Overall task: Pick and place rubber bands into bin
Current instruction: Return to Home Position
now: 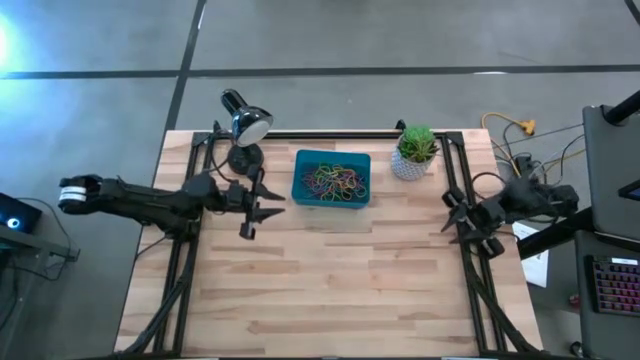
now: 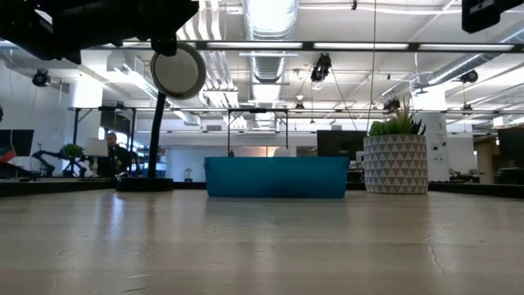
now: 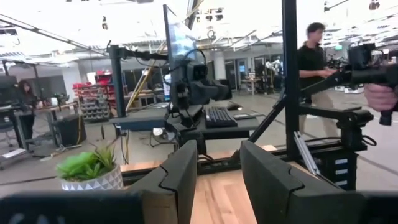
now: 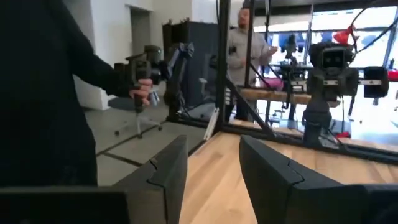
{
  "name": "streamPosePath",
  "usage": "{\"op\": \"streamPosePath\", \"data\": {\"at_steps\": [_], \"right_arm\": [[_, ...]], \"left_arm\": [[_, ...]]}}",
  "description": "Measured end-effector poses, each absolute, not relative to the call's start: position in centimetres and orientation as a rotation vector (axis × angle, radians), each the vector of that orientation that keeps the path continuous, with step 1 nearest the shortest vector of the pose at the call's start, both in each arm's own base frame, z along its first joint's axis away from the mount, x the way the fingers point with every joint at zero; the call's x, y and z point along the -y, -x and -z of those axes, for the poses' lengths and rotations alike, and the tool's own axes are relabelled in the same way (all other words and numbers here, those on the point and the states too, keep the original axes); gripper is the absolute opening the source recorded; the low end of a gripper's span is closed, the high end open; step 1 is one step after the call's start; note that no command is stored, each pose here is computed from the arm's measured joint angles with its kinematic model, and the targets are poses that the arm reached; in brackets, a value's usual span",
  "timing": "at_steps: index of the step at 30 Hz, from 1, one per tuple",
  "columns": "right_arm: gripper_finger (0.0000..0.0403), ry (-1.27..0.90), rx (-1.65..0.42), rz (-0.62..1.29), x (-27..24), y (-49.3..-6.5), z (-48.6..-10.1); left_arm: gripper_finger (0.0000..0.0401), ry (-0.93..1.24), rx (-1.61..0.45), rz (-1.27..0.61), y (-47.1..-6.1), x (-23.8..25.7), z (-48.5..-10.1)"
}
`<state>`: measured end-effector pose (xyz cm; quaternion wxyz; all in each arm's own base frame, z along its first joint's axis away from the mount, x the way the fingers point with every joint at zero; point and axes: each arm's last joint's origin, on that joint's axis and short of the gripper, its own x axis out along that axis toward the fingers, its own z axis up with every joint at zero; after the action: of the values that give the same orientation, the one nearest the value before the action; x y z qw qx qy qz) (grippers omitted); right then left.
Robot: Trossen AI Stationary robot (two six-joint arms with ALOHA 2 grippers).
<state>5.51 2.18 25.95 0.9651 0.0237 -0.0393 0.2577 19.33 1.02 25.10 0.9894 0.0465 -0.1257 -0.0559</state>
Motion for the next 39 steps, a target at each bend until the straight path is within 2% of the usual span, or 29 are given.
{"op": "streamPosePath", "data": {"at_steps": [10, 19, 24, 29, 33, 39], "right_arm": [[0.0125, -0.038, 0.129, -0.566, -2.8, -7.7, -21.8], [0.0129, -0.025, 0.252, -0.56, -3.1, -8.8, -19.0], [0.0122, -0.036, 0.261, -0.572, -3.1, -8.7, -19.1], [0.0122, -0.031, 0.258, -0.647, -3.2, -8.6, -19.1], [0.0125, -0.06, 0.227, -0.611, -2.8, -8.8, -18.9], [0.0129, -0.055, 0.221, -0.597, -2.2, -8.9, -18.9]], "left_arm": [[0.0109, -0.075, 0.277, 0.158, -18.9, -0.9, -25.5], [0.0109, -0.06, 0.28, 0.167, -18.8, -0.9, -25.6], [0.0109, -0.054, 0.274, 0.178, -18.9, -0.8, -25.5], [0.0109, -0.074, 0.273, 0.302, -18.8, -0.5, -25.4], [0.0109, -0.079, 0.272, 0.344, -19.0, -0.4, -25.3], [0.0109, -0.094, 0.289, 0.307, -20.7, -1.4, -24.0]]}}
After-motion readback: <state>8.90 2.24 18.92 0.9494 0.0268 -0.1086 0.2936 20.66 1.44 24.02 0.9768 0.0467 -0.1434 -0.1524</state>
